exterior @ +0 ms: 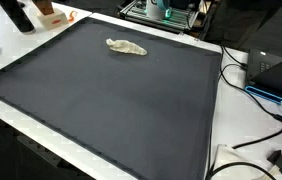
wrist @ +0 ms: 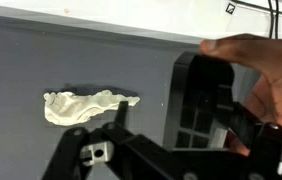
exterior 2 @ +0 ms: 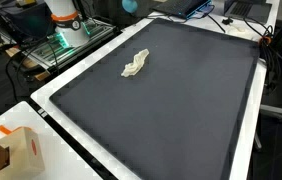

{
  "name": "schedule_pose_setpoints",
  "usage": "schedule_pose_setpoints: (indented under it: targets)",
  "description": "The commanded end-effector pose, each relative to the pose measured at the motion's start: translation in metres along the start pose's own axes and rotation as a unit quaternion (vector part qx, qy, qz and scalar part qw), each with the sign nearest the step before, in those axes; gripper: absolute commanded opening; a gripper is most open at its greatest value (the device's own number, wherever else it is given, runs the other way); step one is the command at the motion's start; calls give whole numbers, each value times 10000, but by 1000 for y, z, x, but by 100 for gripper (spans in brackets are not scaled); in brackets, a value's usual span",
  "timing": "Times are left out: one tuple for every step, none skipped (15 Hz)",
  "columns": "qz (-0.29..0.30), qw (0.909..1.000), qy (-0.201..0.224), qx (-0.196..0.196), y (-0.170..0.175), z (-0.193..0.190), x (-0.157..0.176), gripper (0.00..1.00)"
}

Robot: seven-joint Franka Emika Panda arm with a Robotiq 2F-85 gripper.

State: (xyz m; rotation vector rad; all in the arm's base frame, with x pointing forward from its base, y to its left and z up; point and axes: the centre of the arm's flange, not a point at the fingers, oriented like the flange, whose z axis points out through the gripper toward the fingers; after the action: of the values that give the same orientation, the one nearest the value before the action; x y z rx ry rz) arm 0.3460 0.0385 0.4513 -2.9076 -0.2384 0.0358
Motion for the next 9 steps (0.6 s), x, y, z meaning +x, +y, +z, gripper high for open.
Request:
schedule_pose_setpoints:
  targets:
    - [0, 10000, -1, 0, 0, 0, 0, 100]
    - [-10, 10000, 20, 4, 1, 1, 0, 100]
    - [-27, 10000, 38, -14, 1, 2, 0, 100]
    - [-25, 10000, 34, -16, 1, 2, -1, 100]
    - [-34, 10000, 32, -28, 1, 2, 0, 100]
    - [-35, 10000, 26, -37, 1, 1, 0, 100]
    - [-41, 10000, 23, -47, 1, 1, 0, 88]
    - [-42, 10000, 27, -53, 1, 1, 0, 75]
    - [-43, 10000, 36, -57, 1, 2, 0, 66]
